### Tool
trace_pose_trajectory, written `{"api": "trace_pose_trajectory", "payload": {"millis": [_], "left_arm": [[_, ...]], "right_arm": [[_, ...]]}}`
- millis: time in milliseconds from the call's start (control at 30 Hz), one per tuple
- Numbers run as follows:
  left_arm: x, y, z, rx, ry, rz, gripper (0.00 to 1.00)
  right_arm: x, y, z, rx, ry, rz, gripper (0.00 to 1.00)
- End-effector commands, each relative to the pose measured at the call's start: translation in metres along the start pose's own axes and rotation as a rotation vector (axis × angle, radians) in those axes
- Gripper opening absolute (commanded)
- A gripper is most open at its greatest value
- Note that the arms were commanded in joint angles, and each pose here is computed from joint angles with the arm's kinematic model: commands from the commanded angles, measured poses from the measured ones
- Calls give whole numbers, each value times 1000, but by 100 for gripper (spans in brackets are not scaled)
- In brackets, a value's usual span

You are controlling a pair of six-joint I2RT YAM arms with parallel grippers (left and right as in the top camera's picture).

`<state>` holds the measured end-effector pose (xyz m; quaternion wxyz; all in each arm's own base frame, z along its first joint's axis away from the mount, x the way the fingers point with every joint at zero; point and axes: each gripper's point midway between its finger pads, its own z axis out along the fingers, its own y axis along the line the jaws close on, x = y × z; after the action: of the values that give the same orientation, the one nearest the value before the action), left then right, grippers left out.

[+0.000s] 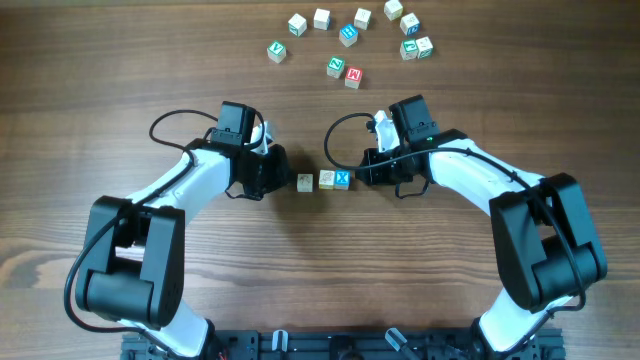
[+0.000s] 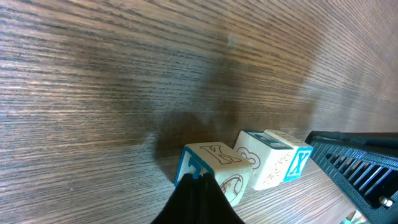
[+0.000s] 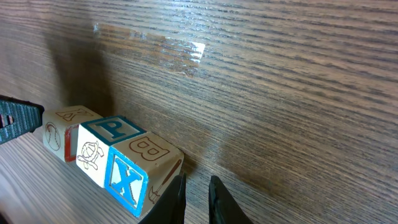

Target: Form a horizontal line

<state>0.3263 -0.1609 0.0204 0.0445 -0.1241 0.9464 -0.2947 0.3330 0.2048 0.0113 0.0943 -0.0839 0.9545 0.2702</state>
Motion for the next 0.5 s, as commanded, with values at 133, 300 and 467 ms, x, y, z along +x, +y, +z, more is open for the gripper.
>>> {"api": "trace_pose_trajectory", "payload": {"millis": [133,300,467], "left_arm": [[6,3,4,7,24,-24,4],[6,4,4,0,23,-25,4],[6,5,4,-4,20,-25,4]], "right_arm": [[3,-4,5,10,12,11,14],[5,0,5,-16,20,62,14],[7,11,4,-77,36,59,14]]}}
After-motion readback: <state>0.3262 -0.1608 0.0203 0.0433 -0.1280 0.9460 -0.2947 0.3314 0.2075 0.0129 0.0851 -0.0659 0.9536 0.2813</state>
